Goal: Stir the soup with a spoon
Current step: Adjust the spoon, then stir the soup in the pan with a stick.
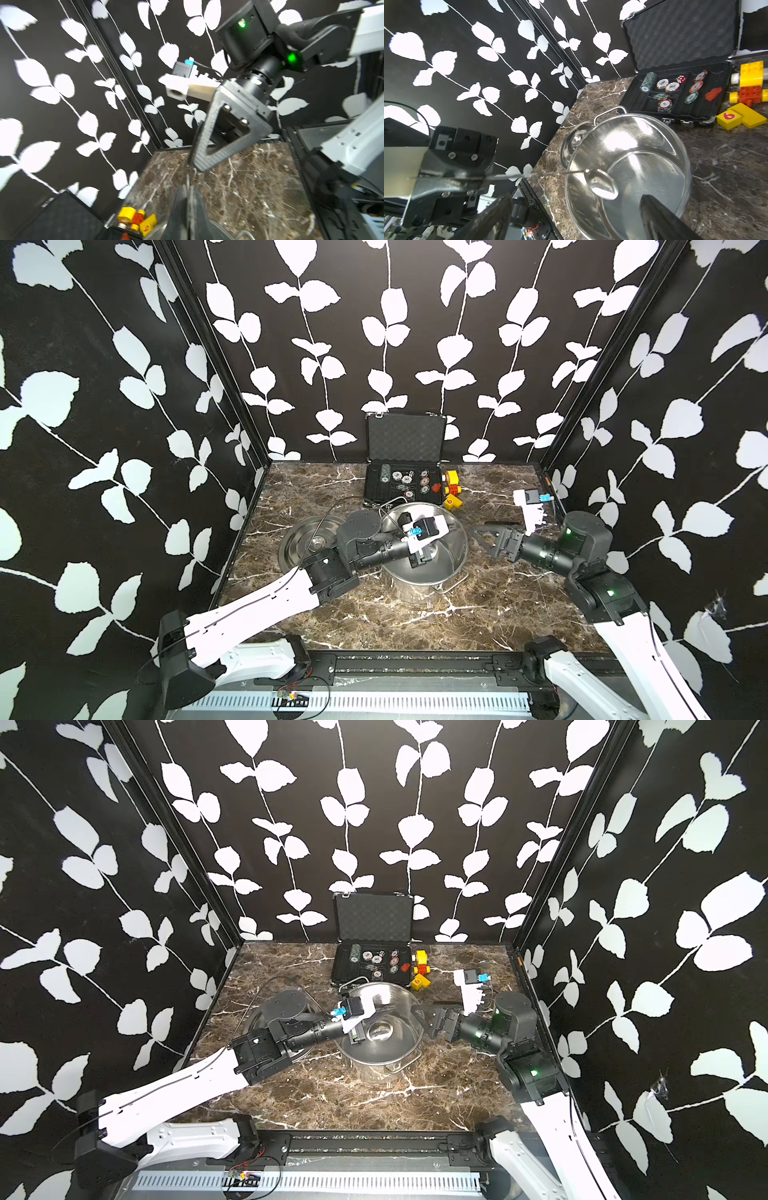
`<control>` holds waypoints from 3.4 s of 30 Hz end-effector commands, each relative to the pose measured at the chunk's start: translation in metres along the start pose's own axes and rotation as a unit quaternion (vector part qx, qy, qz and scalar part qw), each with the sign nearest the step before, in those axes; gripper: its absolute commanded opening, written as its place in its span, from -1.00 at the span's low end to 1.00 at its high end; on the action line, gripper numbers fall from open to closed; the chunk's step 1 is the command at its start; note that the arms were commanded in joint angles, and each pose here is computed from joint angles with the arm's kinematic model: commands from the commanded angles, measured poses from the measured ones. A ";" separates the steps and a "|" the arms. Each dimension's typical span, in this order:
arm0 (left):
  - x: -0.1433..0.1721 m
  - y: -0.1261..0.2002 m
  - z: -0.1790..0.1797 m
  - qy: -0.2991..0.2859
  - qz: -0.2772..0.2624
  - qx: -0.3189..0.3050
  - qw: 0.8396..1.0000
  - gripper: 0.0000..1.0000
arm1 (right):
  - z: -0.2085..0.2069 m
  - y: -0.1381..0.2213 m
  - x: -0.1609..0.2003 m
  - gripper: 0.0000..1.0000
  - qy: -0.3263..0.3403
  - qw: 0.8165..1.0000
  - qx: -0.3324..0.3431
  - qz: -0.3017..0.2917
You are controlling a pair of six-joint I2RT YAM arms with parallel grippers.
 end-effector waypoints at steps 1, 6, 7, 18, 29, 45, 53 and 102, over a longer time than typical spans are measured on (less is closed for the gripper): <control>0.013 0.002 -0.005 0.061 0.005 0.022 0.998 -1.00 | 0.001 -0.002 -0.006 0.95 0.030 0.999 -0.003 -0.023; 0.030 -0.011 -0.013 0.099 0.018 0.038 0.994 -1.00 | -0.004 -0.008 -0.007 0.94 0.025 0.999 -0.004 -0.023; 0.035 -0.012 -0.015 0.104 0.026 0.041 0.993 -1.00 | -0.005 -0.009 -0.007 0.94 0.024 0.999 -0.004 -0.021; 0.094 0.009 -0.005 0.190 0.141 0.011 0.972 -1.00 | -0.017 -0.006 -0.007 0.97 0.039 0.998 0.042 -0.040; 0.130 0.029 0.051 0.226 0.202 -0.140 0.943 -1.00 | -0.053 -0.005 -0.009 0.99 0.047 0.983 0.161 -0.071; 0.145 -0.040 0.108 0.158 0.145 -0.182 0.959 -1.00 | -0.097 0.008 -0.005 0.98 0.028 0.942 0.322 -0.086; 0.138 -0.089 0.097 0.155 0.068 -0.109 0.979 -1.00 | -0.098 0.008 -0.005 0.98 0.024 0.942 0.324 -0.085; 0.143 0.034 -0.001 0.136 0.121 -0.093 0.979 -1.00 | -0.113 -0.017 -0.004 0.98 -0.005 0.947 0.316 -0.056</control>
Point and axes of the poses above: each gripper's point midway between its finger pads, its own y axis back along the fingers, its own z axis along the line the jaws close on, x = y × z, the point moved 6 cm from there along y, back along the fingers, and after that the axes turned 13 degrees about -y, right-handed, at the moved point
